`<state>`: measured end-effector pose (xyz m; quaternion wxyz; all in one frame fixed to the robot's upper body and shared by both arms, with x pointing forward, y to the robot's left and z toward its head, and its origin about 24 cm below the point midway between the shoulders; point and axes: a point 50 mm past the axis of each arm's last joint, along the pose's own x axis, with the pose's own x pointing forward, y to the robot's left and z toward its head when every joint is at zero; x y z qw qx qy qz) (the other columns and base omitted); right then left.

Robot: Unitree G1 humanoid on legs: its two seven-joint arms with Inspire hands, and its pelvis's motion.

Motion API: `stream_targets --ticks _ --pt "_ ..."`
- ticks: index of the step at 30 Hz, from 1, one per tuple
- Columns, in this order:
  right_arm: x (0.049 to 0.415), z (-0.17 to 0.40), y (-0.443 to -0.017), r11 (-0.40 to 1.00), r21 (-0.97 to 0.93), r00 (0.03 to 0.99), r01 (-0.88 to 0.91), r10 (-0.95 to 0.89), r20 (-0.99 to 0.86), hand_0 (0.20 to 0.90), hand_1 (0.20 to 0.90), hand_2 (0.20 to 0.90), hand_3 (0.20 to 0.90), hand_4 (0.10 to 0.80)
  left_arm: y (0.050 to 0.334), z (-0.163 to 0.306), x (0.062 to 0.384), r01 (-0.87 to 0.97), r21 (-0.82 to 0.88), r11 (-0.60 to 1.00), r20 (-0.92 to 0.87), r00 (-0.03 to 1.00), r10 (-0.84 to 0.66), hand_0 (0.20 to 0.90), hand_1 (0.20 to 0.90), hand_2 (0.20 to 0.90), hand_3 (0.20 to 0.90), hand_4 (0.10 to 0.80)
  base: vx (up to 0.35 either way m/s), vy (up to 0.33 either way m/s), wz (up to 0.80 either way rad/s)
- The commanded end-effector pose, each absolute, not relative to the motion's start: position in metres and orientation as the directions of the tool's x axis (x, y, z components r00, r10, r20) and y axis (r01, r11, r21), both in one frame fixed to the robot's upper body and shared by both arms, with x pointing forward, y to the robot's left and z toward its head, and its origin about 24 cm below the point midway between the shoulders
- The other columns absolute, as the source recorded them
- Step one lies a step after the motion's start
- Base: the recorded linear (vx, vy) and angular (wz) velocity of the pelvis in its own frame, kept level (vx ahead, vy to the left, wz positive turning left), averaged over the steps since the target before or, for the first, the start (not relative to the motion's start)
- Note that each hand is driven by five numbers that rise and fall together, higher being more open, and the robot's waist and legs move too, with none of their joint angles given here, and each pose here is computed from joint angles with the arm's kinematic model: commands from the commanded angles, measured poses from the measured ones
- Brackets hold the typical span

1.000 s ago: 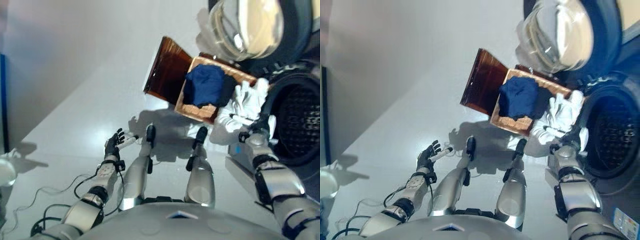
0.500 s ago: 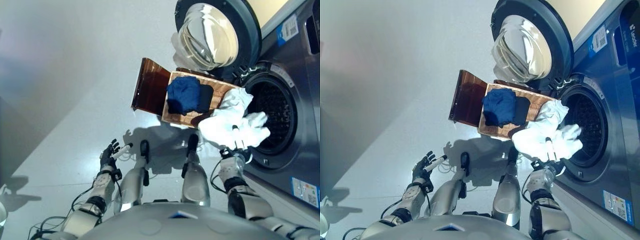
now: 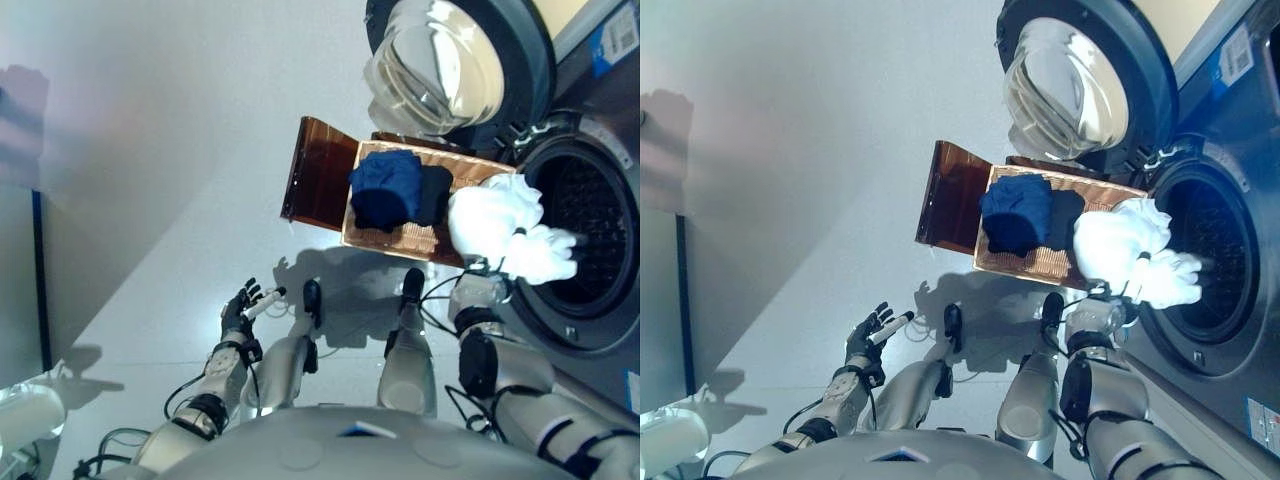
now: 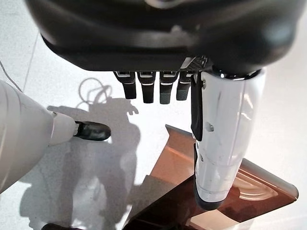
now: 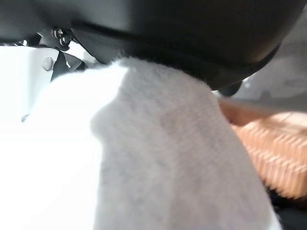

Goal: Pick up the clothes and place them into the washing machine

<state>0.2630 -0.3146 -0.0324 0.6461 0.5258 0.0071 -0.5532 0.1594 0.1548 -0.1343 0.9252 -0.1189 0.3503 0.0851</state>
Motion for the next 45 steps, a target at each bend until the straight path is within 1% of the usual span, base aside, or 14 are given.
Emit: stream_targets --ticks 1,8,12,13,15,18,20,26,31,36,37,42,43,45 --pt "0.269 0.033 -0.374 -0.166 0.774 0.277 0.611 -0.871 -0.406 0.2 0.2 0.2 0.2 0.3 0.167 -0.127 0.171 -0.246 -0.136 0.96 -0.618 0.778 0.112 0.9 0.9 0.9 0.9 0.8 0.0 0.0 0.0" --pt "0.258 0.077 -0.415 -0.235 0.814 0.152 0.531 -0.919 -0.365 0.2 0.2 0.2 0.2 0.3 0.159 -0.125 0.174 -0.209 -0.141 0.968 -0.606 0.791 0.083 0.9 0.9 0.9 0.9 0.8 0.002 0.0 0.01" --pt "0.251 0.104 -0.433 -0.226 0.839 0.101 0.495 -0.944 -0.313 0.2 0.2 0.2 0.2 0.3 0.161 -0.124 0.175 -0.209 -0.132 0.969 -0.603 0.793 0.089 0.9 0.9 0.9 0.9 0.8 -0.021 0.0 -0.02" --pt "0.247 0.123 -0.443 -0.222 0.852 0.066 0.474 -0.956 -0.285 0.2 0.2 0.2 0.2 0.3 0.161 -0.122 0.178 -0.2 -0.131 0.971 -0.588 0.804 0.086 0.9 0.9 0.9 0.9 0.8 -0.059 -0.014 -0.09" --pt "0.243 0.136 -0.45 -0.224 0.858 0.035 0.462 -0.962 -0.27 0.2 0.2 0.2 0.2 0.3 0.159 -0.119 0.182 -0.19 -0.136 0.972 -0.572 0.817 0.08 0.9 0.9 0.9 0.9 0.8 -0.052 -0.021 -0.06" --pt "0.241 0.147 -0.453 -0.23 0.862 0.006 0.453 -0.965 -0.26 0.2 0.2 0.2 0.2 0.3 0.158 -0.116 0.185 -0.184 -0.138 0.973 -0.554 0.829 0.078 0.9 0.9 0.9 0.9 0.8 -0.033 0.003 -0.01" --pt "0.234 0.165 -0.46 -0.252 0.887 -0.049 0.388 -0.966 -0.253 0.2 0.2 0.2 0.2 0.3 0.158 -0.11 0.191 -0.166 -0.139 0.976 -0.522 0.85 0.07 0.9 0.9 0.9 0.9 0.8 -0.018 0.013 -0.02" --pt "0.241 0.187 -0.456 -0.232 0.916 -0.057 0.328 -0.973 -0.226 0.2 0.2 0.2 0.2 0.3 0.156 -0.108 0.193 -0.157 -0.134 0.978 -0.511 0.857 0.067 0.9 0.9 0.9 0.9 0.8 0.022 0.011 -0.06" --pt "0.231 0.223 -0.462 -0.177 0.954 -0.102 0.244 -0.982 -0.156 0.2 0.2 0.2 0.2 0.3 0.162 -0.107 0.192 -0.164 -0.125 0.979 -0.506 0.859 0.079 0.9 0.9 0.9 0.9 0.8 0.027 -0.006 0.0" --pt "0.224 0.245 -0.464 -0.129 0.97 -0.142 0.204 -0.985 -0.101 0.2 0.2 0.2 0.2 0.3 0.165 -0.108 0.191 -0.168 -0.114 0.979 -0.509 0.856 0.088 0.9 0.9 0.9 0.9 0.8 0.014 -0.012 0.01" --pt "0.218 0.252 -0.465 -0.115 0.975 -0.166 0.188 -0.982 -0.084 0.2 0.2 0.2 0.2 0.3 0.168 -0.107 0.191 -0.175 -0.108 0.979 -0.505 0.858 0.097 0.9 0.9 0.9 0.9 0.8 0.0 0.0 0.0" --pt "0.208 0.256 -0.47 -0.135 0.975 -0.216 0.174 -0.972 -0.096 0.2 0.2 0.2 0.2 0.3 0.171 -0.108 0.19 -0.192 -0.104 0.976 -0.507 0.855 0.114 0.9 0.9 0.9 0.9 0.8 0.0 0.0 0.0" --pt "0.203 0.251 -0.473 -0.17 0.968 -0.239 0.184 -0.963 -0.124 0.2 0.2 0.2 0.2 0.3 0.171 -0.109 0.188 -0.197 -0.105 0.975 -0.513 0.85 0.117 0.9 0.9 0.9 0.9 0.8 0.041 0.009 0.0" --pt "0.201 0.249 -0.474 -0.191 0.961 -0.255 0.199 -0.957 -0.137 0.2 0.2 0.2 0.2 0.3 0.171 -0.11 0.186 -0.202 -0.105 0.974 -0.519 0.847 0.12 0.9 0.9 0.9 0.9 0.8 0.0 0.0 0.0"
